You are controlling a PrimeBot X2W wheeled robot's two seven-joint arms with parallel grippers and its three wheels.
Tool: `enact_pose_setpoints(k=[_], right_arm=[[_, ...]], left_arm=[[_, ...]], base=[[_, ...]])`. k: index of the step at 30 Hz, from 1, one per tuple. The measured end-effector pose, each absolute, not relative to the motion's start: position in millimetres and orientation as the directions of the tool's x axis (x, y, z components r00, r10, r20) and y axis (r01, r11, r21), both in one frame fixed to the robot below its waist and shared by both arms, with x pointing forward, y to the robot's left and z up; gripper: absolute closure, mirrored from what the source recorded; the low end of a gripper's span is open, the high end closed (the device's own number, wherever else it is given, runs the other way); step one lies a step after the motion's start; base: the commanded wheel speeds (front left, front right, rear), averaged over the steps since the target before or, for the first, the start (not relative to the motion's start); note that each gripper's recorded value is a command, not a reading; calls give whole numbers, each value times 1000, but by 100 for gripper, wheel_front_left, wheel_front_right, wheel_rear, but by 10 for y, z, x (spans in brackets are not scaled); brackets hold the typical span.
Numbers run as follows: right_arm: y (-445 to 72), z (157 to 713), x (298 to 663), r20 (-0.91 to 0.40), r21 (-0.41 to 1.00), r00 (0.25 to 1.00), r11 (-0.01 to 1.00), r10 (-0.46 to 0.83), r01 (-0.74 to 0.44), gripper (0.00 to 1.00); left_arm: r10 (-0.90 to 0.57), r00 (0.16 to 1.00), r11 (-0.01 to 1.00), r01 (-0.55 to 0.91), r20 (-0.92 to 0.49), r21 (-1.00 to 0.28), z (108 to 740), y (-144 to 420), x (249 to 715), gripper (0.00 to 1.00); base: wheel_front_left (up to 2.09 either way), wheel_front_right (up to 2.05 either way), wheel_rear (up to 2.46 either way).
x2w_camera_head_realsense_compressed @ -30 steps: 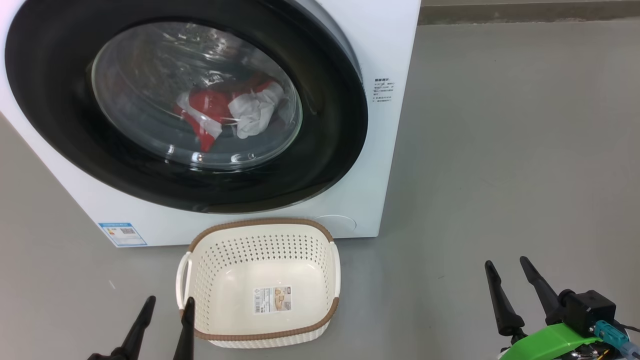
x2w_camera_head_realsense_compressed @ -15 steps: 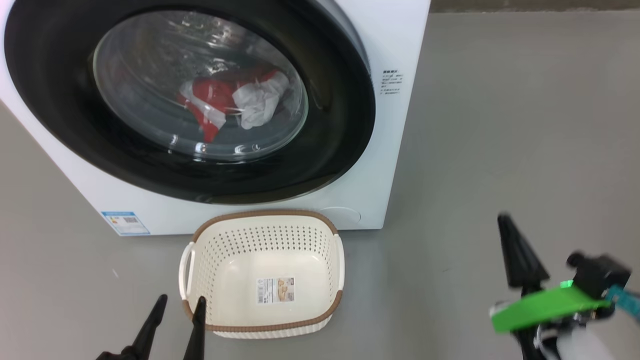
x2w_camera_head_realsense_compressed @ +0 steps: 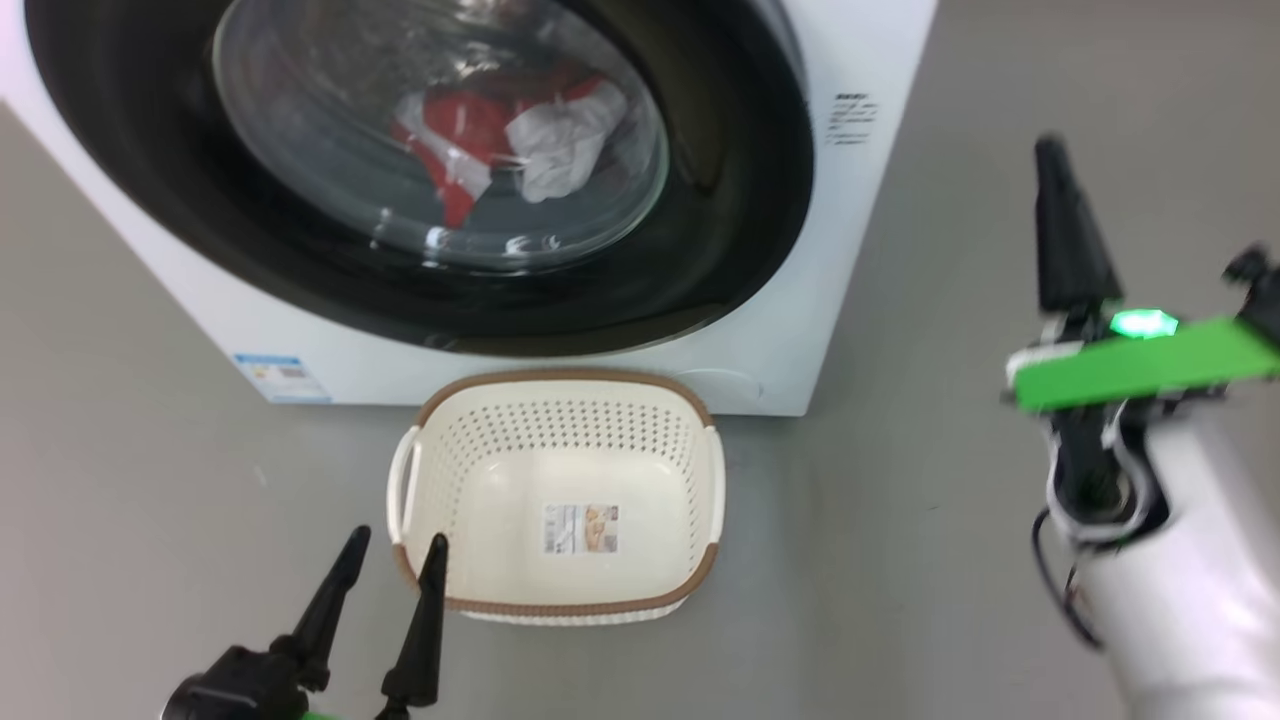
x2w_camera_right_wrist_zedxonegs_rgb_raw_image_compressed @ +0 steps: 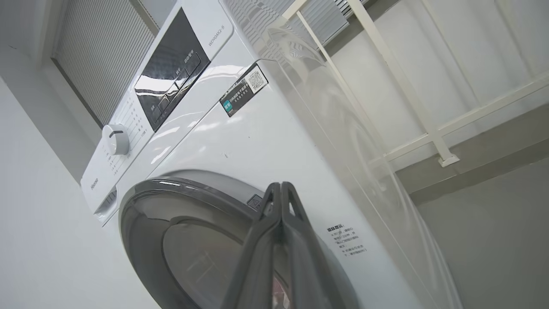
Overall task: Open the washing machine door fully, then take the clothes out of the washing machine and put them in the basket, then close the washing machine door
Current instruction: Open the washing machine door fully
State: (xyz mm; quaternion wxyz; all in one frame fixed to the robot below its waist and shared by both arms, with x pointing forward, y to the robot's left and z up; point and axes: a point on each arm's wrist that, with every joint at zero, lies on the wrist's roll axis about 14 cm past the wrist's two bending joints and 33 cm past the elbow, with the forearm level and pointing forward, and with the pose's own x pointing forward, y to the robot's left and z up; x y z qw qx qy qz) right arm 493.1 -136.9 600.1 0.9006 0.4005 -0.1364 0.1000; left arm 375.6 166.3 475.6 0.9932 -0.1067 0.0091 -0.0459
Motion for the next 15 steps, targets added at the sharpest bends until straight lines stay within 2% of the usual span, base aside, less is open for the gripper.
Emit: enact_pose_setpoints(k=[7,9,15], right_arm=[[-1157,6144,5266,323,748,931,557,169,-361,100],[-1092,6153,5370,304,791,931,493,200,-364,100],[-918,6073,5629,221,850,918,397,330,-347,100]], left_arm=[[-62,998,975,58,-13,-216,4740,1765,3798,0],[-54,998,974,49,-17,-219,4727,1790,3811,0],[-41,999,974,33,-33,-225,4673,1835,3853,0]], base=[[0,0,0],[0,0,0],[0,0,0]])
